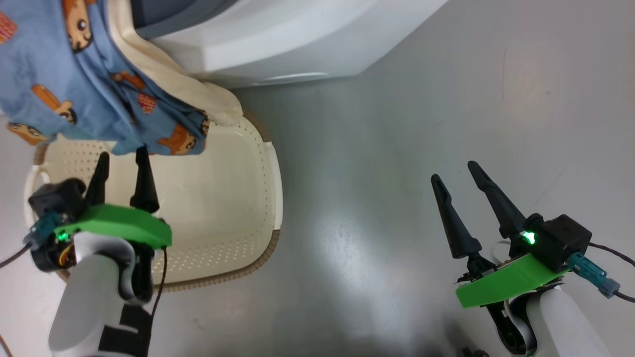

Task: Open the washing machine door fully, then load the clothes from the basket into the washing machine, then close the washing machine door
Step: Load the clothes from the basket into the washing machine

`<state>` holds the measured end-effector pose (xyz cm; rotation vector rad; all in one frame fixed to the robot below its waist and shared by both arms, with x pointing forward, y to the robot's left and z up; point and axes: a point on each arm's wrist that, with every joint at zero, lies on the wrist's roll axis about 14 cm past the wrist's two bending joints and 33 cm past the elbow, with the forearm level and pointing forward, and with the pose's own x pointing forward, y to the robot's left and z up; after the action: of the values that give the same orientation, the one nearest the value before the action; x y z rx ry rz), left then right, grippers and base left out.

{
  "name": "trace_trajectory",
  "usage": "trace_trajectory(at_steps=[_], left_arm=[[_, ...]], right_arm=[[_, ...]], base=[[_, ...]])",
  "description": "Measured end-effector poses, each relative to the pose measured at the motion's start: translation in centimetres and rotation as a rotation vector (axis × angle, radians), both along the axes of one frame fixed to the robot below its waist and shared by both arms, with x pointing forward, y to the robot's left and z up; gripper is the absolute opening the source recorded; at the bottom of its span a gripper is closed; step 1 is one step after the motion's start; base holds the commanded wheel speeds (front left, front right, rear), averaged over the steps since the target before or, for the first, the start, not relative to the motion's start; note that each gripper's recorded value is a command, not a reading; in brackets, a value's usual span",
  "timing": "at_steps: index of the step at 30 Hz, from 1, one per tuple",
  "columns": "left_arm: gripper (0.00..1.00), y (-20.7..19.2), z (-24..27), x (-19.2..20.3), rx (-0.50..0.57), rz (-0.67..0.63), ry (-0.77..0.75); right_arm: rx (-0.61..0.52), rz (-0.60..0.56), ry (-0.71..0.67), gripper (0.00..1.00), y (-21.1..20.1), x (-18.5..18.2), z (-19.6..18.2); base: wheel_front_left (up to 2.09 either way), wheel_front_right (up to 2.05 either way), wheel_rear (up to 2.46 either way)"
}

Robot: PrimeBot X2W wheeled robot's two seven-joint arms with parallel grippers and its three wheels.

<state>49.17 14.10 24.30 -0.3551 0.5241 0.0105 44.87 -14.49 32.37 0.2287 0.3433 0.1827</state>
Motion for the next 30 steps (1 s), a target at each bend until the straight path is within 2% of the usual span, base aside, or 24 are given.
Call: trace_trajectory(at_steps=[12,17,18,19,20,30], left_arm=[[1.0,-4.6,0.9,4.6,-0.139,-0.08,-0.092],[1.0,-3.9,0.7,5.4,-0.148,-0.078,-0.096],[0.8,-3.7,0.7,5.6,-0.142,-0.079,-0.099],[0.16,-3.6,0.8,5.7,-0.14,-0.079,-0.102],[0.0,-3.6,0.9,5.8,-0.138,-0.08,-0.104],[0.0,-2.6,3.5,4.9,-0.155,-0.037,-0.146]], right_arm=[[-0.004,-0.007,0.035,1.0,-0.3,0.2,-2.0],[-0.006,-0.007,0.045,1.0,-0.2,0.2,-2.5],[-0.006,-0.007,0.044,1.0,-0.2,0.3,-2.5],[-0.005,-0.007,0.039,1.0,-0.2,0.5,-2.4],[-0.004,-0.007,0.034,1.0,-0.1,0.6,-2.3],[0.006,0.006,0.0,1.0,0.5,1.1,-0.8]], base=[[0.0,0.0,0.0],[0.0,0.0,0.0],[0.0,0.0,0.0],[0.0,0.0,0.0],[0.0,0.0,0.0],[0.0,0.0,0.0]])
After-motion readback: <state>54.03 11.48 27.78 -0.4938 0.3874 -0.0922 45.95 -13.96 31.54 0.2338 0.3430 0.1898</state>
